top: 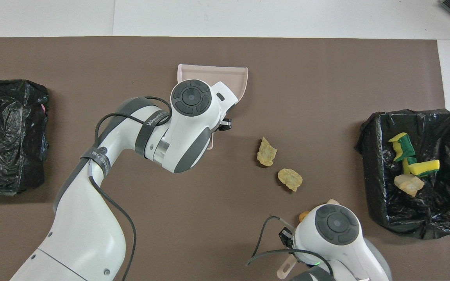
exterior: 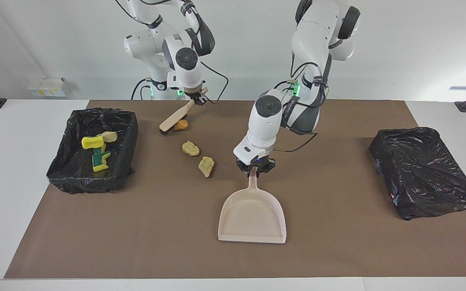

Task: Sweep and dump trash in bin
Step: 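Set the dustpan beside the crusts while the right gripper brings the brush behind them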

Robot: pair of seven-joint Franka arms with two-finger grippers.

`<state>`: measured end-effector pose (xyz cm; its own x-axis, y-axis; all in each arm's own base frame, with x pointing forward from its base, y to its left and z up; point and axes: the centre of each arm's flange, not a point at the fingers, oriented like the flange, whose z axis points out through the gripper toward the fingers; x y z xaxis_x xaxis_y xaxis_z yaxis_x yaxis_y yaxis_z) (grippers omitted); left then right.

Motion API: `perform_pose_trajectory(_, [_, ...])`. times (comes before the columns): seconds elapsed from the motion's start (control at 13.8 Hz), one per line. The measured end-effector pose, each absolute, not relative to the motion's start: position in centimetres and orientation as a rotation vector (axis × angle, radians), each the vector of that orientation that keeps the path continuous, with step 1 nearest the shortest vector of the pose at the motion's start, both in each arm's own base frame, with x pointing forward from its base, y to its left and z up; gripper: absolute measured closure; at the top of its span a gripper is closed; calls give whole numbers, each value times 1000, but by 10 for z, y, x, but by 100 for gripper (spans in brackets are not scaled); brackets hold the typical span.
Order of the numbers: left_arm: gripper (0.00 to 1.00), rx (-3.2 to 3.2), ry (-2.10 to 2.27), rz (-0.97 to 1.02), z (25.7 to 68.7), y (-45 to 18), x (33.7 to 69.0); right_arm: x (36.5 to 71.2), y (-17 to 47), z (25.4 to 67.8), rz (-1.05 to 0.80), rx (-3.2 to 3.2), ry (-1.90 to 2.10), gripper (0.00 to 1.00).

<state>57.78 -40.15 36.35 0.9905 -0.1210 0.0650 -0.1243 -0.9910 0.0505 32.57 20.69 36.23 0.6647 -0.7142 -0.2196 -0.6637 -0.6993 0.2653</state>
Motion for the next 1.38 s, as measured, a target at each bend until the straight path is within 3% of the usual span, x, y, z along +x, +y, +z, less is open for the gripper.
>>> perform_pose_trajectory(0.36, [69,3123,-508,158,416,-336,610,358,211,362,-328,2926,-1014,74])
perform_pose_trajectory(0.8, [69,3038,-1127,-50,468,-248,613,422,233,384,-335,3003,-901,74])
perform_pose_trajectory(1.09, [69,2773,-1599,-271,498,-169,597,429,210,393,-380,3009,-741,74])
perform_pose_trajectory(1.38, [69,2598,-1818,-420,471,-154,559,415,177,417,-447,2989,-635,74])
